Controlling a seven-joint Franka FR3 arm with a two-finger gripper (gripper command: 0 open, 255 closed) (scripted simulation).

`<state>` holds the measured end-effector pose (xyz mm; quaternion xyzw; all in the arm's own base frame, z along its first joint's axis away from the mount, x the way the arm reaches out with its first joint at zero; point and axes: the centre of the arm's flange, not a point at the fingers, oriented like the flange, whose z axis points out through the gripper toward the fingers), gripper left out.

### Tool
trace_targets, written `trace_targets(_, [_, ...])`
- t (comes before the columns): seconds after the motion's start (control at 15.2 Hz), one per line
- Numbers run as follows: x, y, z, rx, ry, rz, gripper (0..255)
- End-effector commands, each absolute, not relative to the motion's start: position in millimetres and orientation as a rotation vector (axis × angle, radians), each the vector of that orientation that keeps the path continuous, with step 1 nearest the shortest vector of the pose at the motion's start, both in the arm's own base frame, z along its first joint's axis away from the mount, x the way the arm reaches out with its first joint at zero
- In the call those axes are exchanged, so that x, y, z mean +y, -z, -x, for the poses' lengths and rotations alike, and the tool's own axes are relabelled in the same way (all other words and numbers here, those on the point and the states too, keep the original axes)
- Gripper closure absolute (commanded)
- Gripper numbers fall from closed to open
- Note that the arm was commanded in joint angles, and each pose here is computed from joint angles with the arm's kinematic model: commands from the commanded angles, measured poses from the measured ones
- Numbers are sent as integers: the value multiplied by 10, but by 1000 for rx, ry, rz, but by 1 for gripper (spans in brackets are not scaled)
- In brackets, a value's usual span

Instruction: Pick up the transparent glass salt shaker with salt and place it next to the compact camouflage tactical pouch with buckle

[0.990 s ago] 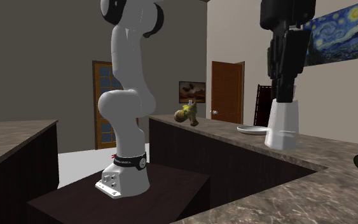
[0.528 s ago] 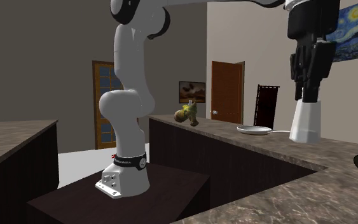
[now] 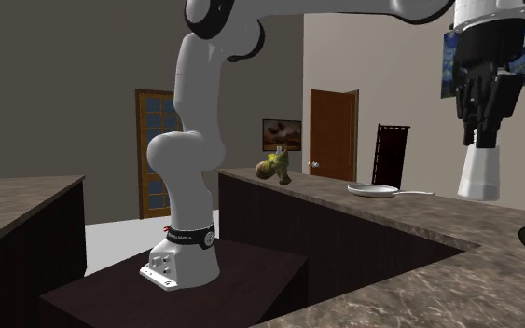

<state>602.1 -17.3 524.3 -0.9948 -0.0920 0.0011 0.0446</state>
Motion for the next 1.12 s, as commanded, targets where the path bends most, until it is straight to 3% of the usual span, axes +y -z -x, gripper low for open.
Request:
trace_targets(0.0, [85, -5231, -6175, -280, -2, 3039, 255])
trace_targets(1.06, [1782, -5178, -7185, -280, -2, 3039, 255])
